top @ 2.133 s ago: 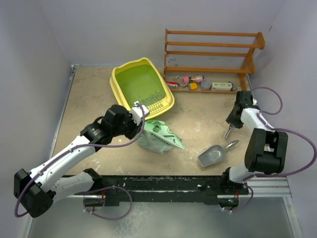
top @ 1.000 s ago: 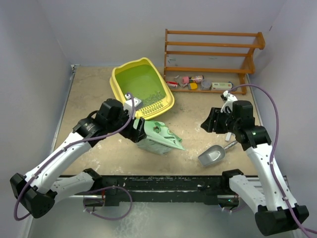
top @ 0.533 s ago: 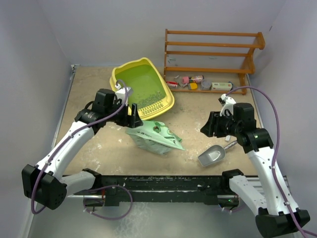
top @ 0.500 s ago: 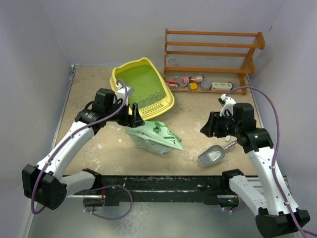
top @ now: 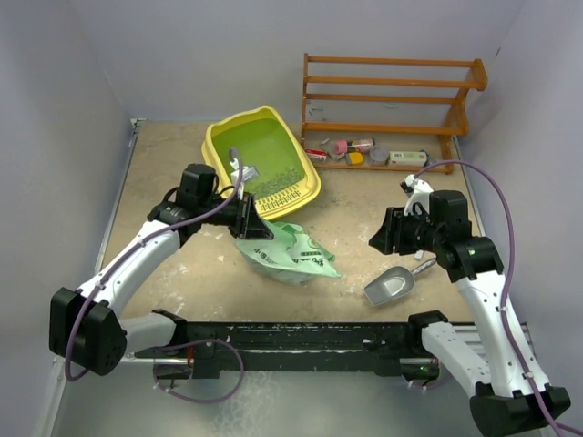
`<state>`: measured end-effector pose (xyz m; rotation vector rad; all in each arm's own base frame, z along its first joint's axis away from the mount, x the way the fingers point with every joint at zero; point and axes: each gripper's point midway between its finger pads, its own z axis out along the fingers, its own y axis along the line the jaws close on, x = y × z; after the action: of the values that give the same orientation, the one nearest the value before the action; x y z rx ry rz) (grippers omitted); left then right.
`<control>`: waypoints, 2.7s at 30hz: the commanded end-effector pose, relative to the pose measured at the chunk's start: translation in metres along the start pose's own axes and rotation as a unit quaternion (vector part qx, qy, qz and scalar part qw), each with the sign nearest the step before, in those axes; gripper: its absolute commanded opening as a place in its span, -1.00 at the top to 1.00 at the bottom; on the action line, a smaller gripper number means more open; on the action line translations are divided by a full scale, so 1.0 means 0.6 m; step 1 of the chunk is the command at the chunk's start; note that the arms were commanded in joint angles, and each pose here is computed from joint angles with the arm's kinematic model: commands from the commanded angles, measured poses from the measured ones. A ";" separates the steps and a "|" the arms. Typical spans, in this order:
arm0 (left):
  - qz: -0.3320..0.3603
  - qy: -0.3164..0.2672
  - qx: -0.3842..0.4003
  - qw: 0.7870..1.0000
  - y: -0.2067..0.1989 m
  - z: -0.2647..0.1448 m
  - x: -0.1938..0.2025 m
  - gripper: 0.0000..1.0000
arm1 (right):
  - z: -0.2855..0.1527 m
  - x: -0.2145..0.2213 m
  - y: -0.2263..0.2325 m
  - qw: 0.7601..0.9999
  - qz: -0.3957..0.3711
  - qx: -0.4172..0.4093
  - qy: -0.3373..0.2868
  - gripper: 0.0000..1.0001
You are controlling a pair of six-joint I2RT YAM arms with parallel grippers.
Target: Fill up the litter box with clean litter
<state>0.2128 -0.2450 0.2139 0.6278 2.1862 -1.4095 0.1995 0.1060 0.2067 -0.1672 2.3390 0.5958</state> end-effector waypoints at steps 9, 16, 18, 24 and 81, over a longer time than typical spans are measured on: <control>0.257 -0.203 -0.009 0.945 -0.100 -0.084 -0.085 1.00 | -0.017 -0.041 0.083 0.994 -0.035 -0.101 0.004 0.02; 0.347 -0.279 0.010 0.896 -0.130 -0.108 -0.078 1.00 | 0.005 -0.049 0.131 0.986 -0.059 -0.149 0.038 0.01; 0.363 -0.293 0.015 0.884 -0.132 -0.111 -0.075 1.00 | 0.020 -0.050 0.139 0.985 -0.067 -0.150 0.047 0.01; 0.407 -0.325 0.039 0.853 -0.148 -0.118 -0.064 1.00 | 0.073 -0.036 0.172 0.979 -0.108 -0.145 0.095 0.01; 0.372 -0.258 0.086 0.887 -0.142 -0.102 0.021 0.31 | 0.147 -0.117 0.187 0.982 -0.162 0.009 -0.098 0.44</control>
<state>0.1499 -0.2182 0.2844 0.8576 1.2104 -1.1520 0.2638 0.2312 0.2024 -0.4880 2.1408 0.3456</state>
